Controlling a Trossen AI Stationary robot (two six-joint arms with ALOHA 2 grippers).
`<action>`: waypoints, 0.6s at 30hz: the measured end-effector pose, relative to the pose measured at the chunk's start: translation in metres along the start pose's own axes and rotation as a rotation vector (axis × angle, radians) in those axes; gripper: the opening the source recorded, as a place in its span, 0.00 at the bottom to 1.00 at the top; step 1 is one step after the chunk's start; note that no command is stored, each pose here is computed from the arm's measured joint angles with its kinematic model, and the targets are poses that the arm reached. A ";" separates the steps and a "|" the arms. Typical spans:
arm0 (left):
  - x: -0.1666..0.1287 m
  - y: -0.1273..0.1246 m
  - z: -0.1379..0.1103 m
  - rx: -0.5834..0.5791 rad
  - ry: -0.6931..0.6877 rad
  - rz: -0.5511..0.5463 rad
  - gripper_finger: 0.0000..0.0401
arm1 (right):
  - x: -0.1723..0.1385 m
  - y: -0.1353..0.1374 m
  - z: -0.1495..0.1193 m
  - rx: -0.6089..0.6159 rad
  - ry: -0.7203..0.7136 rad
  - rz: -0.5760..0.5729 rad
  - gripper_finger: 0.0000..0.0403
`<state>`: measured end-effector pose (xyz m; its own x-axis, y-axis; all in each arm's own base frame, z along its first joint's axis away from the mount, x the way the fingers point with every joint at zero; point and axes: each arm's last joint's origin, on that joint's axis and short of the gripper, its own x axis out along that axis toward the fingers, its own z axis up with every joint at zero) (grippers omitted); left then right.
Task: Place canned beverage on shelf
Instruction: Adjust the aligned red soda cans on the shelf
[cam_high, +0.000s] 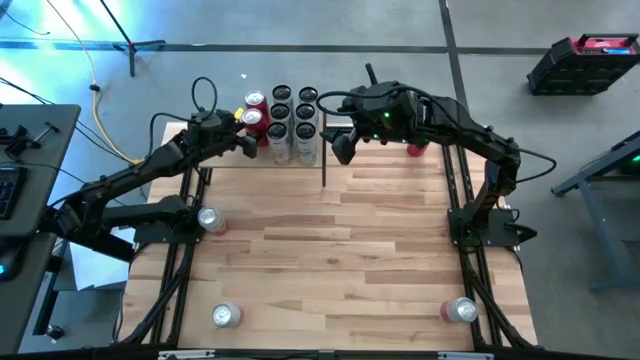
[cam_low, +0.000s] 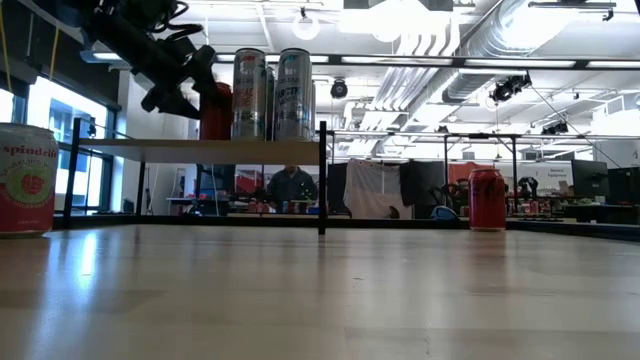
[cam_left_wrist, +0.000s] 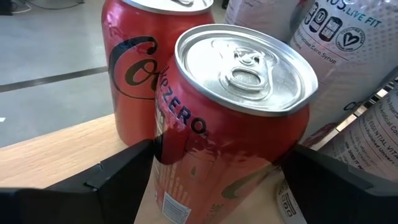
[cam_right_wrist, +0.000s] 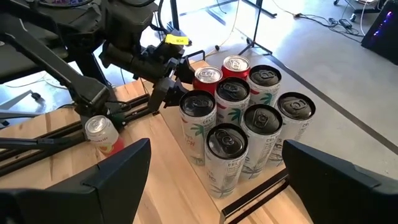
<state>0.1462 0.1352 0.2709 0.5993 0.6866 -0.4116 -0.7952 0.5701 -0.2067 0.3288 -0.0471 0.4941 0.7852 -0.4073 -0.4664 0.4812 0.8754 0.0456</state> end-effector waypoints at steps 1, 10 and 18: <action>0.000 0.000 0.000 -0.005 0.000 0.001 0.83 | 0.000 0.000 0.000 0.000 0.002 0.004 0.87; -0.009 0.000 0.003 -0.001 -0.033 -0.003 0.83 | 0.000 0.000 0.000 -0.017 0.005 0.013 0.87; -0.012 0.000 0.004 -0.001 -0.042 -0.007 0.83 | 0.000 0.000 0.000 -0.023 0.005 0.013 0.87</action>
<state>0.1391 0.1290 0.2793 0.6083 0.7009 -0.3725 -0.7909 0.5748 -0.2100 0.3288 -0.0468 0.4938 0.7892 -0.3949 -0.4704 0.4620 0.8863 0.0310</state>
